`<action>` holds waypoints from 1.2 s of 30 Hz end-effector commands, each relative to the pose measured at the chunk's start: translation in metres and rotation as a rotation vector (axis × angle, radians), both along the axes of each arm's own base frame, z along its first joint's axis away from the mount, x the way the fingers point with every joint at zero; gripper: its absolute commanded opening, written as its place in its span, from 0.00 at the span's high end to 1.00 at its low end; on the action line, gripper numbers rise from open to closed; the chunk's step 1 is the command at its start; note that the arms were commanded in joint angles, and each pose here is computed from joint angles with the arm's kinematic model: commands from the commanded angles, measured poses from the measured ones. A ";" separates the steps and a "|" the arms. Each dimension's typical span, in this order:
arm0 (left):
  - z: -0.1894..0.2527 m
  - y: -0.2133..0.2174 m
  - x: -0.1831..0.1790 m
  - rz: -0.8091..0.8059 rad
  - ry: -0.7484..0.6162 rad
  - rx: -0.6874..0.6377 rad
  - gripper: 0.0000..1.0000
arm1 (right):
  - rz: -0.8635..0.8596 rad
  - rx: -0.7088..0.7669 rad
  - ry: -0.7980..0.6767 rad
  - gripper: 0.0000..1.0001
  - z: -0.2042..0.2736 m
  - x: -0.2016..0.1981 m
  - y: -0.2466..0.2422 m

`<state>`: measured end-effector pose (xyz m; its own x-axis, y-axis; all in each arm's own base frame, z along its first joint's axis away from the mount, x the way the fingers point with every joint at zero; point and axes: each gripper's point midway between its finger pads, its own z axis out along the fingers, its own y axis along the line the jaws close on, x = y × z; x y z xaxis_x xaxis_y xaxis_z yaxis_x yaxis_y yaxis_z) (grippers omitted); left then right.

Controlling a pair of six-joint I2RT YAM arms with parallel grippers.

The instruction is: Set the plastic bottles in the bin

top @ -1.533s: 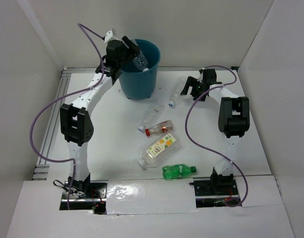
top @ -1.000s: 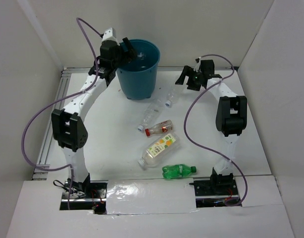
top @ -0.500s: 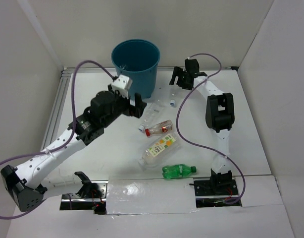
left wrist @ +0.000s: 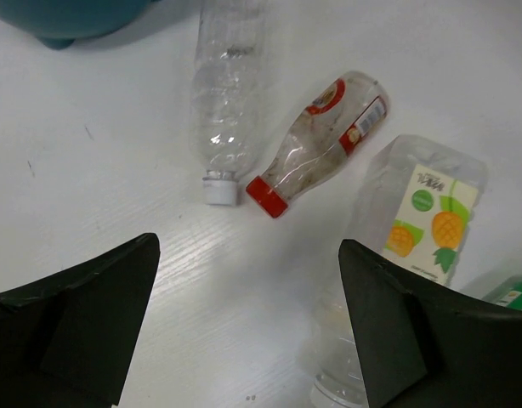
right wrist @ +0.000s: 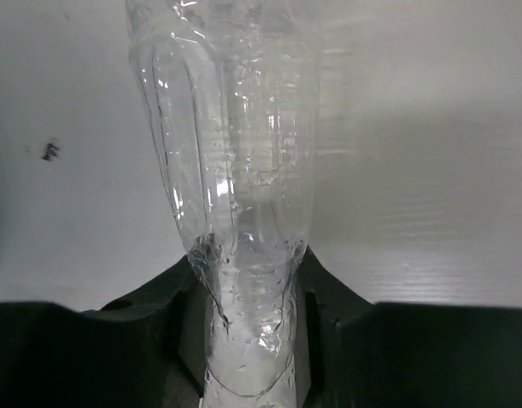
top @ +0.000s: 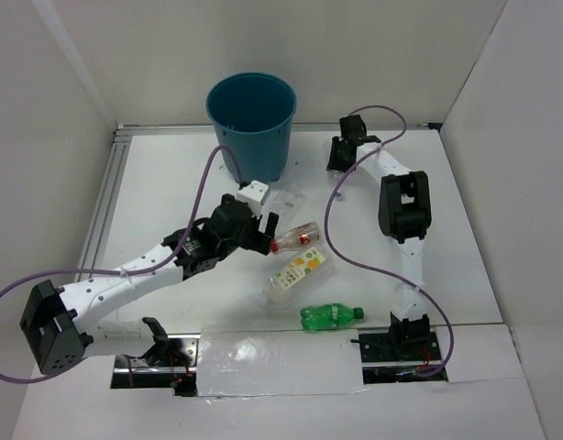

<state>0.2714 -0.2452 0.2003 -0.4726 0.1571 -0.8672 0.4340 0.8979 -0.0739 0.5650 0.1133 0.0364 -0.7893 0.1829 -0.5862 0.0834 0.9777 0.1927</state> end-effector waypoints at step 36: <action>-0.093 -0.061 -0.133 -0.327 0.303 -0.010 0.01 | 1.038 0.342 -1.123 0.16 0.362 -0.028 0.255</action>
